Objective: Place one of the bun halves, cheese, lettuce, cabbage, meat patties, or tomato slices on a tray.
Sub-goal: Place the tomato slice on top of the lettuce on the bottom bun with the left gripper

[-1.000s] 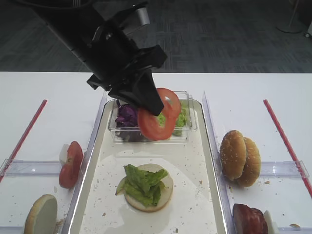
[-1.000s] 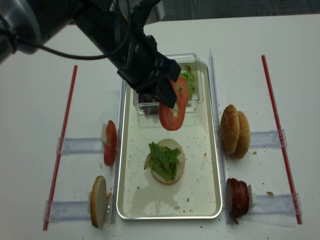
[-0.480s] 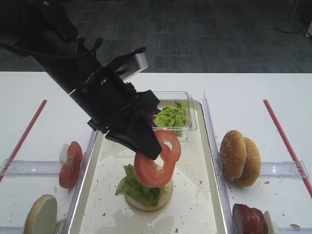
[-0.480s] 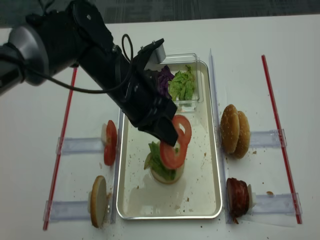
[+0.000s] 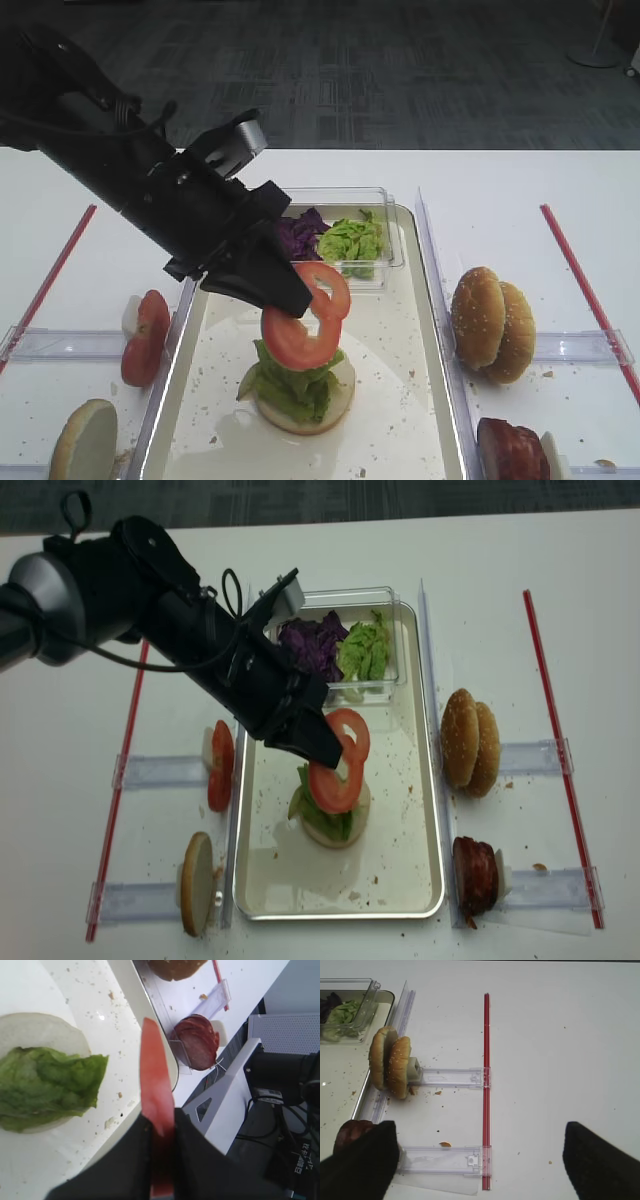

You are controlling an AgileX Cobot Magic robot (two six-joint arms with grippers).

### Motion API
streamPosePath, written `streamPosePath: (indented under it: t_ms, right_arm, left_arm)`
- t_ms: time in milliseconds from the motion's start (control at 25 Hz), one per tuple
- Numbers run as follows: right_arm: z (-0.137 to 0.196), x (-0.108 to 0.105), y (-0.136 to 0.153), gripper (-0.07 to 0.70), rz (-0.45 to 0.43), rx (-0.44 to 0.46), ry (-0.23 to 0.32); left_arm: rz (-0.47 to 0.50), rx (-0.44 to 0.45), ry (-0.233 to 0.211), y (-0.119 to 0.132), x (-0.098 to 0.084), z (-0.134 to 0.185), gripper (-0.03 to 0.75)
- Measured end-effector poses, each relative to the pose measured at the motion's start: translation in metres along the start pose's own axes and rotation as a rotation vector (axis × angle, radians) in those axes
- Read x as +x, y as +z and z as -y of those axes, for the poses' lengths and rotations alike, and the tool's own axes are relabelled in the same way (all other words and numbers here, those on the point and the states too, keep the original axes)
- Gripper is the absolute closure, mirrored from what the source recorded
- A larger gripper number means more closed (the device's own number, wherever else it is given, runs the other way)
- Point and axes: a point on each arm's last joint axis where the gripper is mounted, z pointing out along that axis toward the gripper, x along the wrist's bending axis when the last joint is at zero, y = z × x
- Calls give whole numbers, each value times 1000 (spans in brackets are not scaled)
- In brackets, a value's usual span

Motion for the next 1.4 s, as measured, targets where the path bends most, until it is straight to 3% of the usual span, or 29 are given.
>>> streamPosePath:
  t_ms: [120, 480, 880, 1400]
  right_arm:
    - [0, 0, 0, -46, 0, 0, 0]
    - [0, 0, 0, -46, 0, 0, 0]
    - [0, 0, 0, -46, 0, 0, 0]
    - [0, 0, 0, -46, 0, 0, 0]
  left_arm:
    - [-2, -6, -16, 2, 7, -2, 671]
    - [1, 2, -1, 5, 11, -3, 671]
    - [38, 51, -110, 31, 41, -9, 671]
    - [32, 104, -162, 48, 62, -7, 671]
